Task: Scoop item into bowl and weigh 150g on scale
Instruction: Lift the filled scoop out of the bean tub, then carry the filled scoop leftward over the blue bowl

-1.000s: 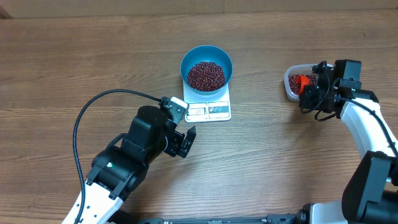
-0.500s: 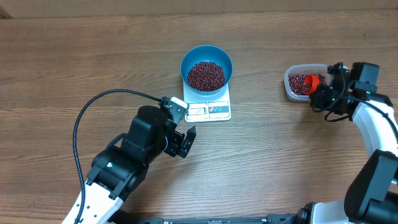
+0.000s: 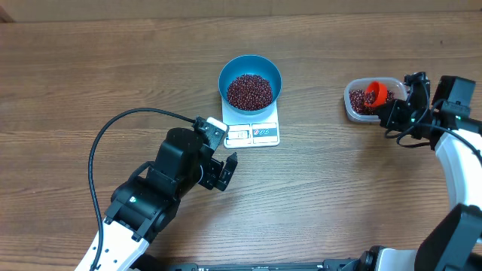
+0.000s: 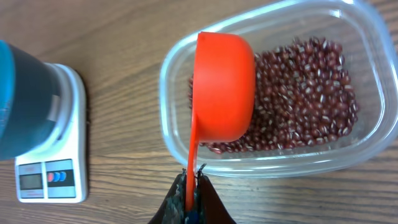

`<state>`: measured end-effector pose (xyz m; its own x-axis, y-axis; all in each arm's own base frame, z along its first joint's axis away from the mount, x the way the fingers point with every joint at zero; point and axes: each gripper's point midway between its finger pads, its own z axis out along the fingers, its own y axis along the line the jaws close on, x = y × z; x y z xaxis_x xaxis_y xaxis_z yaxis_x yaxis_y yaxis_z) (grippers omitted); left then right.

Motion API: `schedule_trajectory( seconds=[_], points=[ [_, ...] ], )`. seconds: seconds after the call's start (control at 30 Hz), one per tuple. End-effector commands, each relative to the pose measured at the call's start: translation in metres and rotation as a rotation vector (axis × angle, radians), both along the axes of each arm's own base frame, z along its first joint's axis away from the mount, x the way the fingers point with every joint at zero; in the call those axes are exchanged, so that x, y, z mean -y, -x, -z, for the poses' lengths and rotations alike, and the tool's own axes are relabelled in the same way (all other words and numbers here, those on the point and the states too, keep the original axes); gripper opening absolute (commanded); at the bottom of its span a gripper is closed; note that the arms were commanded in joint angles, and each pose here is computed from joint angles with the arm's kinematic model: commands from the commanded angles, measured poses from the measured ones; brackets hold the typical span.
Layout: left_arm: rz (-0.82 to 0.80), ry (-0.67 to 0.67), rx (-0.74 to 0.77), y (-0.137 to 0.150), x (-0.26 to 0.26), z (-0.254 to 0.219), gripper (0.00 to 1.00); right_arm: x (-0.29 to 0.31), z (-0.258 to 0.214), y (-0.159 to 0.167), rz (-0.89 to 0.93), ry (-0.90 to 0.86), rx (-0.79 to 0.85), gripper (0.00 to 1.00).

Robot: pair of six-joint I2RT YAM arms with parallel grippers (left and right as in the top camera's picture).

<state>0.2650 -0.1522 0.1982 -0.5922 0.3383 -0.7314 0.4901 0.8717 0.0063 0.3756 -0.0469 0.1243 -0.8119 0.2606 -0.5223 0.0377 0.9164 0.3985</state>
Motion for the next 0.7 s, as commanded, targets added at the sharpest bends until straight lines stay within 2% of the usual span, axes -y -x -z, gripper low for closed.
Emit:
schedule_trajectory(
  seconds=[0.0,0.17,0.67],
  points=[
    [0.003,0.019,-0.009,0.001,0.004,0.0,0.99,-0.005,-0.036,-0.007,-0.021,-0.015,0.101,0.04],
    [0.003,0.018,-0.008,0.001,0.004,0.0,1.0,-0.017,-0.049,-0.005,-0.065,-0.071,0.141,0.04],
    [0.003,0.019,-0.009,0.001,0.004,0.0,0.99,-0.072,-0.09,0.008,-0.278,-0.41,0.236,0.04]
  ],
)
